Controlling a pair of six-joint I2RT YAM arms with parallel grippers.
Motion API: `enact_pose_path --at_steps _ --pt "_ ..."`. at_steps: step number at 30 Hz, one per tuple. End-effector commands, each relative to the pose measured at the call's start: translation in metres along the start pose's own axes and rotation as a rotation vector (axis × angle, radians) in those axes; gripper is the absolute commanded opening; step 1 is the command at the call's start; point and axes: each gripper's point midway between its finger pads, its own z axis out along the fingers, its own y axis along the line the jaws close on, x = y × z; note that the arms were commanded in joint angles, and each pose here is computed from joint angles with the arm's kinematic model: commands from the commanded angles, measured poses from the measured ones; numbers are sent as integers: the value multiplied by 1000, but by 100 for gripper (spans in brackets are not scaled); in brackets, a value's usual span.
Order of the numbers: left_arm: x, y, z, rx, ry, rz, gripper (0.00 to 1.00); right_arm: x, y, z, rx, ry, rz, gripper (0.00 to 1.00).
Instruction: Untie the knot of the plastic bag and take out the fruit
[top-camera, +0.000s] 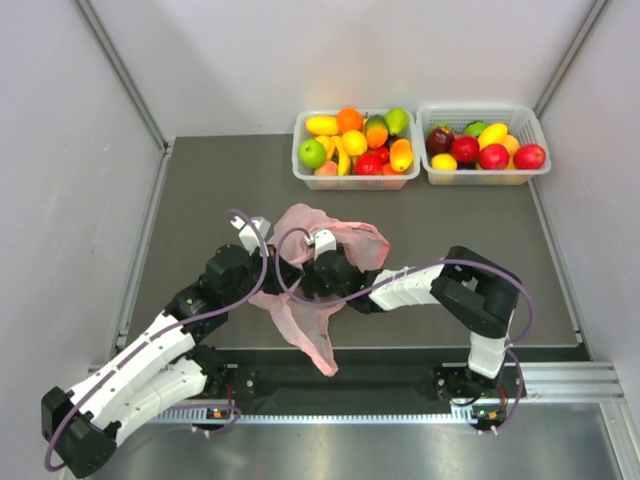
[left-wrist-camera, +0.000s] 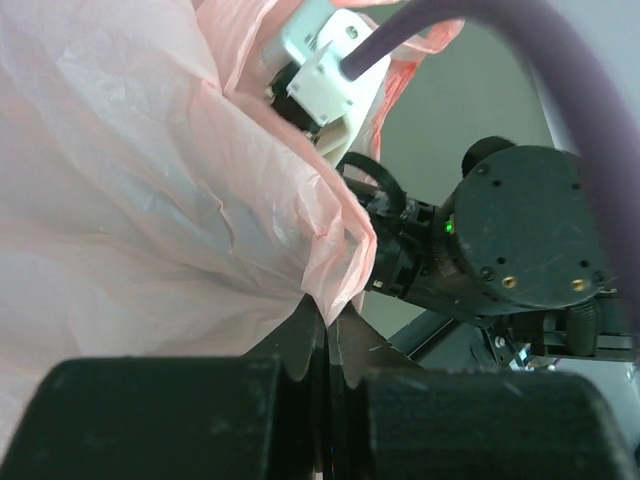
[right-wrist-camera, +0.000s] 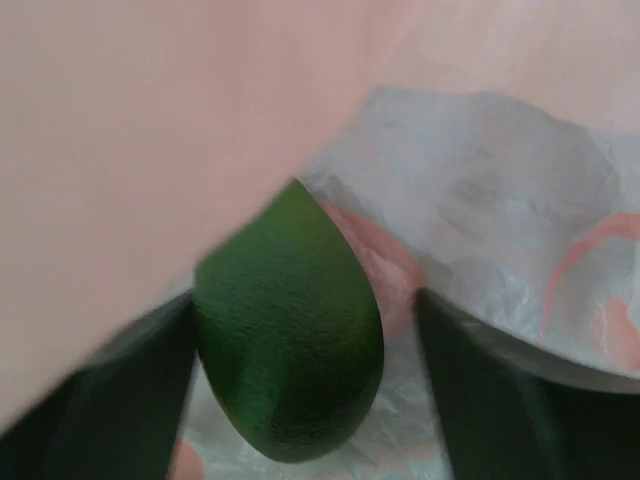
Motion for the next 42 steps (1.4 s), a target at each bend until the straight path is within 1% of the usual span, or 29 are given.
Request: enact_pose_path --at_steps 1,2,4,5,7,10,13,14,15,16,17,18,19,21,22,23,24,26,29,30,31,32,33,34,36,37,38,40,42 --pt "-9 -6 0 29 -48 8 0 -36 10 -7 -44 -122 -4 79" --pt "-8 -5 0 26 -47 5 0 -34 9 -11 -58 -122 -6 59" --pt "-8 -5 0 27 -48 7 0 -41 10 -18 -76 -151 -8 33" --pt "-8 -4 0 24 -51 7 0 -45 8 -29 -82 -173 -5 14" --pt "-9 -4 -1 25 -55 9 0 -61 7 -48 -95 -224 11 1" --pt "-10 -3 -2 16 -64 11 0 -54 -1 -69 -99 -206 -2 0" --pt "-11 2 -1 -6 -77 8 0 -69 -2 -108 -150 -251 12 0" --pt "-12 4 0 -16 -83 7 0 -55 -6 -115 -155 -207 -3 0" --pt "-12 5 1 -20 -84 4 0 -55 -8 -122 -163 -207 -3 0" --pt "-13 9 2 -38 -93 -2 0 -64 -3 -139 -218 -228 -4 0" --pt "-12 12 4 -50 -90 -6 0 -53 -6 -145 -230 -184 -16 0" --pt "-11 13 5 -55 -91 -10 0 -54 -6 -152 -253 -178 -20 0" --pt "-10 14 7 -56 -90 -13 0 -64 0 -169 -316 -199 -34 0" --pt "-9 15 10 -57 -87 -15 0 -65 -3 -184 -339 -184 -67 0" --pt "-10 15 13 -56 -88 -16 0 -79 3 -202 -397 -219 -88 0" --pt "-9 16 14 -61 -86 -17 0 -87 3 -211 -402 -243 -105 0" --pt "-9 17 16 -64 -87 -17 0 -92 -3 -217 -385 -254 -139 0" --pt "-6 20 20 -76 -69 -20 0 -125 -20 -230 -301 -361 -150 0" --pt "-1 21 26 -73 -47 -21 0 -172 -77 -225 -62 -482 -125 0" --pt "2 21 28 -70 -39 -22 0 -182 -113 -217 45 -481 -86 0" --pt "3 22 29 -72 -32 -22 0 -188 -131 -196 91 -456 -38 0" --pt "3 22 30 -71 -31 -21 0 -214 -143 -195 115 -481 -5 0" --pt "4 22 30 -70 -27 -20 0 -224 -166 -187 164 -473 38 0" --pt "4 21 30 -67 -27 -22 0 -243 -174 -165 176 -451 42 0" --pt "6 21 31 -59 -22 -25 0 -262 -186 -142 196 -432 39 0" --pt "8 19 31 -48 -12 -25 0 -285 -188 -120 189 -436 28 0" --pt "8 18 31 -45 -10 -29 0 -287 -190 -108 192 -401 30 0" --pt "13 18 32 -34 6 -33 0 -316 -196 -77 196 -407 30 0" --pt "16 19 31 -29 9 -38 0 -324 -202 -54 210 -376 43 0"
